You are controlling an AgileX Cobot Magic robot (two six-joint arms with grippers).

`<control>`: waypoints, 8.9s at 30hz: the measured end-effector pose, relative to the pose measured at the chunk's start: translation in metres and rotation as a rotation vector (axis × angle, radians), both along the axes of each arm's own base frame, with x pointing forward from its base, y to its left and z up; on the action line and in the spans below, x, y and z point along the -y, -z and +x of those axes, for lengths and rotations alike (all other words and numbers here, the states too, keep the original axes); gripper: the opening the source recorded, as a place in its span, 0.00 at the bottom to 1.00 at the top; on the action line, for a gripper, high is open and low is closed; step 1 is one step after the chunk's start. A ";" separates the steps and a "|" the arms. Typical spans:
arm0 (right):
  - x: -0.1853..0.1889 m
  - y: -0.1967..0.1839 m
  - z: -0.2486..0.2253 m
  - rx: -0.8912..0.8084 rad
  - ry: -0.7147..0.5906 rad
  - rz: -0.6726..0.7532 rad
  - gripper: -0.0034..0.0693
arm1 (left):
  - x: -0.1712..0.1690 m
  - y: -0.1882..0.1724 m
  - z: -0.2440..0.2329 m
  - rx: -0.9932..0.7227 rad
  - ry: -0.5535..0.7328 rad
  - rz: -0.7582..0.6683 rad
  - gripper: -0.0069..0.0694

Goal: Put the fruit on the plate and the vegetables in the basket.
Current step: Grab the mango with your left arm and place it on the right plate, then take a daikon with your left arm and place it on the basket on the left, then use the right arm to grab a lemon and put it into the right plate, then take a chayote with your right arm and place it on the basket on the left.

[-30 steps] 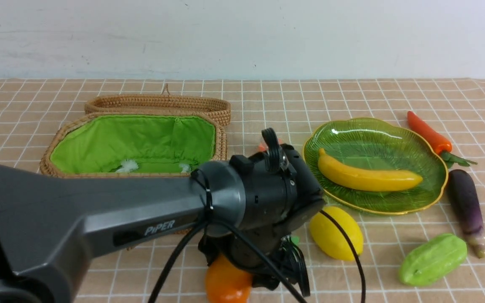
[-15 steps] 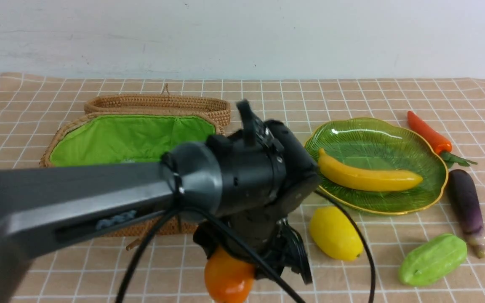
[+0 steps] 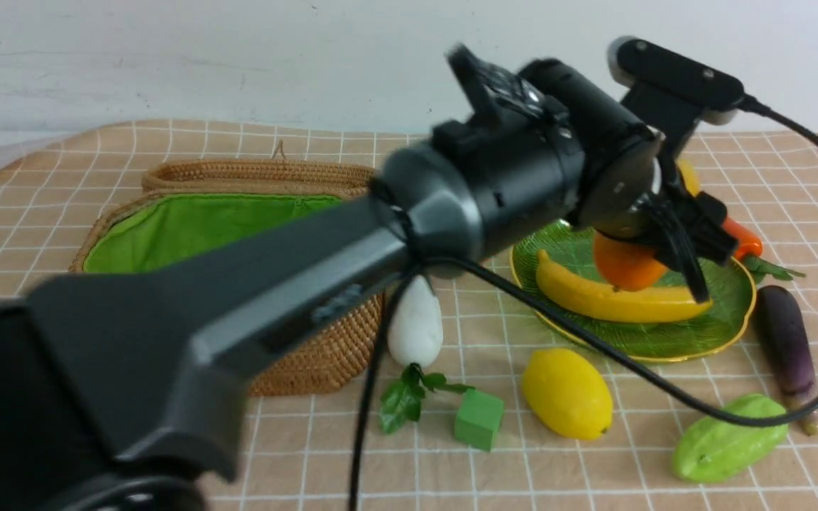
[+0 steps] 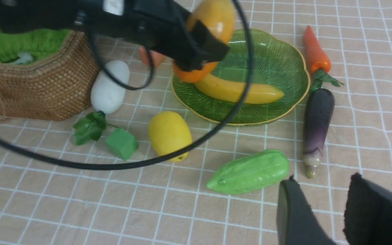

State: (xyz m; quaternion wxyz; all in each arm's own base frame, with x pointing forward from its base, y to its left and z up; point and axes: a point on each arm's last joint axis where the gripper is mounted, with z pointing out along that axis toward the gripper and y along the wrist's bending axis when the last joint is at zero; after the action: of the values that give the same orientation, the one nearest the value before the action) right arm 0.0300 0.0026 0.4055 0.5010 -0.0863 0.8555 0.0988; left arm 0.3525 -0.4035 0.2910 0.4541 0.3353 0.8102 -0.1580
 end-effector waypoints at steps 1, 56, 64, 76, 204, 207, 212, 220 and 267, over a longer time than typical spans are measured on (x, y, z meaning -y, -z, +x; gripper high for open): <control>0.000 0.000 0.000 -0.002 -0.002 0.002 0.37 | 0.004 0.005 0.003 0.002 0.001 -0.003 0.83; -0.009 0.001 -0.004 -0.015 -0.128 -0.015 0.37 | -0.076 0.063 0.001 -0.351 -0.552 0.513 0.84; -0.011 0.001 -0.005 -0.019 -0.144 -0.002 0.37 | -0.073 0.107 0.014 -0.298 -0.589 0.599 0.87; -0.013 0.003 -0.007 -0.028 -0.191 -0.018 0.37 | -0.066 0.129 0.017 -0.306 -0.559 0.589 0.73; -0.161 0.215 0.321 -0.885 -0.089 -0.205 0.97 | -0.357 -0.046 -0.298 0.199 -0.080 -0.385 0.07; -0.162 0.222 0.323 -0.897 -0.085 -0.207 0.96 | -0.357 -0.046 -0.298 0.198 -0.080 -0.384 0.07; -0.163 0.229 0.325 -0.909 -0.083 -0.208 0.87 | -0.357 -0.046 -0.298 0.198 -0.080 -0.384 0.07; -0.169 0.205 0.317 -0.870 -0.115 -0.165 0.86 | -0.356 -0.047 -0.299 0.197 -0.079 -0.397 0.07; -0.049 0.152 0.228 -0.787 0.495 0.027 0.54 | -0.355 -0.048 -0.299 0.187 -0.076 -0.436 0.07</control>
State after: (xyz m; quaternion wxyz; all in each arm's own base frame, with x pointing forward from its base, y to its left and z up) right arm 0.2583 0.0519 0.2535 0.1478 0.1709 0.9741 0.0128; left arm 0.0533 -0.0483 0.3395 0.5945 0.2119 0.7232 -0.2804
